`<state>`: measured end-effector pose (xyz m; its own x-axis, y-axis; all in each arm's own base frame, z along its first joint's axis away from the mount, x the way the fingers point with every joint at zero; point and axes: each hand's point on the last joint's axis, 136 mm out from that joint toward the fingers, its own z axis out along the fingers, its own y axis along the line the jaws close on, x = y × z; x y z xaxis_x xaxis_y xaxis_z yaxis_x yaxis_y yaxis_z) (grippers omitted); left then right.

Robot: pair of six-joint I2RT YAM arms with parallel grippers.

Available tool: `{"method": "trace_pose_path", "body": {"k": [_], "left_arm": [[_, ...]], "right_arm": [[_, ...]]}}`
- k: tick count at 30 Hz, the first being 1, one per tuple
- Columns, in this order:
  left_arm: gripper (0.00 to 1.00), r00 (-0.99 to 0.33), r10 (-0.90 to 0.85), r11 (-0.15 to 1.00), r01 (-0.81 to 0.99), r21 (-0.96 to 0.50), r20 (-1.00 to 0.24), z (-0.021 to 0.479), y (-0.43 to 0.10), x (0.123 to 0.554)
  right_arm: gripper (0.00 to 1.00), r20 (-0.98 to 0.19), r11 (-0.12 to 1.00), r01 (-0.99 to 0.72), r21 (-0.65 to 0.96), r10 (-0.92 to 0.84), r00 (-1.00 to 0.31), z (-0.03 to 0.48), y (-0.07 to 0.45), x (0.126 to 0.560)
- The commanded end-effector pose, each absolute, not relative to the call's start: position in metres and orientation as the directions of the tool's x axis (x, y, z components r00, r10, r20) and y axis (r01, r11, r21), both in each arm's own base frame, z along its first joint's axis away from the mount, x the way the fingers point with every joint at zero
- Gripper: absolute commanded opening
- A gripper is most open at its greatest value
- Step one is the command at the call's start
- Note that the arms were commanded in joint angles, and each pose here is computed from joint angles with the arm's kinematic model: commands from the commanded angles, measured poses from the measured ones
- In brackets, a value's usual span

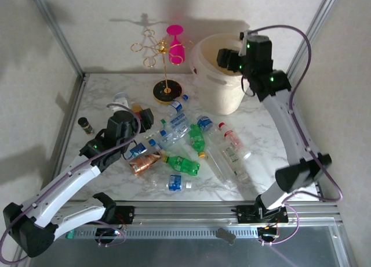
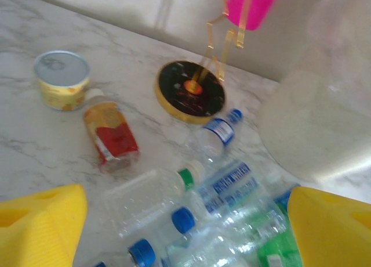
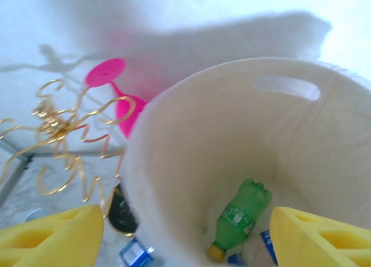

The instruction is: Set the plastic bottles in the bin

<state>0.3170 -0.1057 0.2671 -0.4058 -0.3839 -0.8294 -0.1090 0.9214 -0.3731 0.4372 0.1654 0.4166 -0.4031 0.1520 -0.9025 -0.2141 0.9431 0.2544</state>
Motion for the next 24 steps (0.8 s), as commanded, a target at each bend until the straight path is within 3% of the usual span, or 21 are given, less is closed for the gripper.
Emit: {"method": "trace_pose_path", "body": {"k": [1, 10, 17, 24], "left_arm": [[0.88, -0.458, -0.470, 0.881, -0.197, -0.430, -0.754, 0.247, -0.086, 0.331], [0.85, -0.443, -0.540, 0.827, -0.436, -0.354, -0.715, 0.202, -0.046, 0.394], [0.85, -0.565, -0.518, 0.848, -0.441, -0.295, -0.643, 0.146, -0.058, 0.452], [0.86, -0.656, -0.490, 0.866, -0.437, -0.241, -0.574, 0.094, -0.068, 0.483]], "right_arm": [[0.76, -0.925, 0.944, -0.223, 0.241, 0.154, -0.348, 0.416, 0.168, 0.412], [0.75, -0.912, 0.912, -0.282, 0.299, 0.186, -0.365, 0.385, 0.163, 0.340], [0.76, -0.924, 0.884, -0.338, 0.322, 0.216, -0.315, 0.405, 0.151, 0.302], [0.79, -0.934, 0.889, -0.343, 0.303, 0.207, -0.290, 0.416, 0.136, 0.278]]}}
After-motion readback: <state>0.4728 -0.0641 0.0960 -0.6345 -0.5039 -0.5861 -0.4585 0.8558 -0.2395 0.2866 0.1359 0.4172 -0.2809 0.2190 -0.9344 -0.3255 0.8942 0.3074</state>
